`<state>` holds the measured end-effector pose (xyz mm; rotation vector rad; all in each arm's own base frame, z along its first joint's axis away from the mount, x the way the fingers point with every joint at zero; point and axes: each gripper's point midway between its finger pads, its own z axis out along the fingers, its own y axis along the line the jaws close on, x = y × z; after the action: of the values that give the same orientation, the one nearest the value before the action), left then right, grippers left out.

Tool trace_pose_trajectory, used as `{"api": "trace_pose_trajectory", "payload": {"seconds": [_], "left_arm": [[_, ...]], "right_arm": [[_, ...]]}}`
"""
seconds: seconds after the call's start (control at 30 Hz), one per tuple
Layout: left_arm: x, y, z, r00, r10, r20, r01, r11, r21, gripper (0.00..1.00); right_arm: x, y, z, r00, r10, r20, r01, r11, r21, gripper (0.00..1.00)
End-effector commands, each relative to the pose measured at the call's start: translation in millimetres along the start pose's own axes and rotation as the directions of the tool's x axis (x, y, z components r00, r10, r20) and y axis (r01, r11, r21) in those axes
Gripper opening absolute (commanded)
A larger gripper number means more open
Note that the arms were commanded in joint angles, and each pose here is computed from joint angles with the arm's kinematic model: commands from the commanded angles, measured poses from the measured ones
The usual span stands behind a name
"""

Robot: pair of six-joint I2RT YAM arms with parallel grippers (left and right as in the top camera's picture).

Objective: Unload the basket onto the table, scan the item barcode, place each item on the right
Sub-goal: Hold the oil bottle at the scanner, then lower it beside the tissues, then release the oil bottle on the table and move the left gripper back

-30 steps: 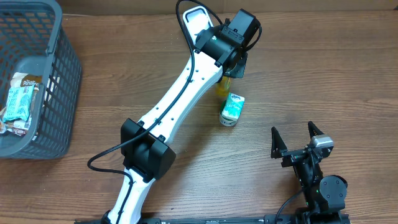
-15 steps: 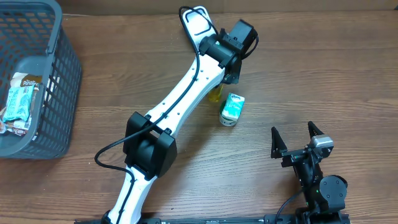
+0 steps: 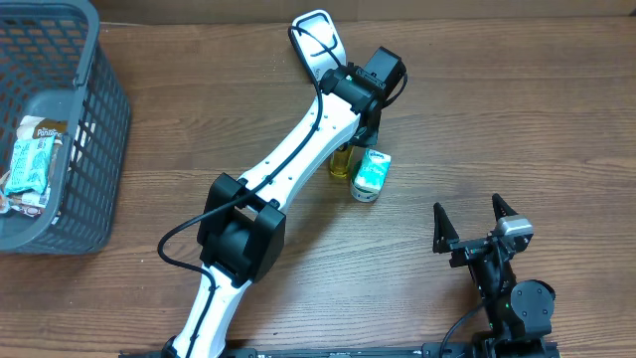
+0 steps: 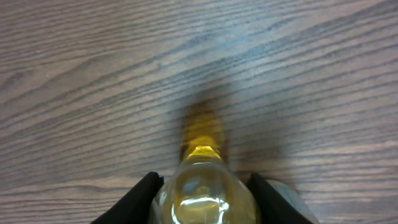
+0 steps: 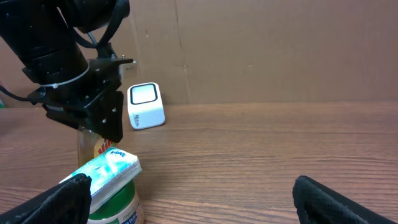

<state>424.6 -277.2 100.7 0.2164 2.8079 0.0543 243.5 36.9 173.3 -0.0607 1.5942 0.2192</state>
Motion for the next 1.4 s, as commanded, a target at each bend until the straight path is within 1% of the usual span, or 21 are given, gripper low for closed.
{"api": "trace_pose_trajectory", "payload": {"seconds": [0.0, 0.07, 0.17, 0.23, 0.3, 0.43, 0.67, 0.77, 0.97, 1.17, 1.23, 1.37], "left_arm": [[3.5, 2.6, 0.1, 1.0, -0.012, -0.024, 0.013, 1.0, 0.008, 0.66], [8.0, 4.9, 0.0, 0.999, -0.008, -0.042, 0.008, 1.0, -0.001, 0.71], [14.0, 6.2, -0.8, 0.998, 0.0, -0.068, -0.001, 1.0, -0.003, 0.74], [14.5, 4.6, -3.0, 0.997, 0.014, -0.071, -0.013, 1.0, 0.011, 0.78], [10.2, 4.0, -9.7, 0.998, 0.019, -0.054, -0.018, 1.0, 0.02, 0.84], [-3.7, 2.1, -34.9, 1.0, 0.029, 0.0, -0.029, 0.998, 0.049, 0.9], [-17.4, 7.6, -82.2, 0.998, 0.025, 0.061, -0.03, 0.997, 0.075, 0.96], [-27.0, 18.1, -109.8, 0.994, 0.01, 0.107, -0.019, 0.996, 0.086, 0.96], [-47.4, 53.3, -178.4, 0.968, -0.077, 0.24, 0.047, 0.99, 0.132, 0.95], [-52.6, 107.7, -257.8, 0.903, -0.166, 0.397, 0.107, 0.98, 0.165, 0.95], [-49.5, 131.5, -280.0, 0.875, -0.197, 0.442, 0.143, 0.978, 0.152, 0.96], [-39.8, 177.3, -320.5, 0.826, -0.169, 0.537, 0.152, 0.985, 0.076, 0.96]], "right_arm": [[1.7, -2.4, 0.1, 1.0, 0.006, 0.004, -0.006, 1.0, 0.011, 1.0], [1.7, -2.4, 0.1, 1.0, 0.006, 0.004, -0.006, 1.0, 0.011, 1.0], [1.7, -2.4, 0.1, 1.0, 0.006, 0.004, -0.006, 1.0, 0.011, 1.0], [1.7, -2.4, 0.1, 1.0, 0.006, 0.004, -0.006, 1.0, 0.011, 1.0], [1.7, -2.4, 0.1, 1.0, 0.006, 0.004, -0.006, 1.0, 0.011, 1.0], [1.7, -2.4, 0.1, 1.0, 0.006, 0.004, -0.006, 1.0, 0.011, 1.0], [1.7, -2.4, 0.1, 1.0, 0.006, 0.004, -0.006, 1.0, 0.011, 1.0], [1.7, -2.4, 0.1, 1.0, 0.006, 0.004, -0.006, 1.0, 0.011, 1.0], [1.7, -2.4, 0.1, 1.0, 0.006, 0.004, -0.006, 1.0, 0.011, 1.0], [1.7, -2.4, 0.1, 1.0, 0.006, 0.004, -0.006, 1.0, 0.011, 1.0], [1.7, -2.4, 0.1, 1.0, 0.006, 0.004, -0.006, 1.0, 0.011, 1.0], [1.7, -2.4, 0.1, 1.0, 0.006, 0.004, -0.006, 1.0, 0.011, 1.0]]}}
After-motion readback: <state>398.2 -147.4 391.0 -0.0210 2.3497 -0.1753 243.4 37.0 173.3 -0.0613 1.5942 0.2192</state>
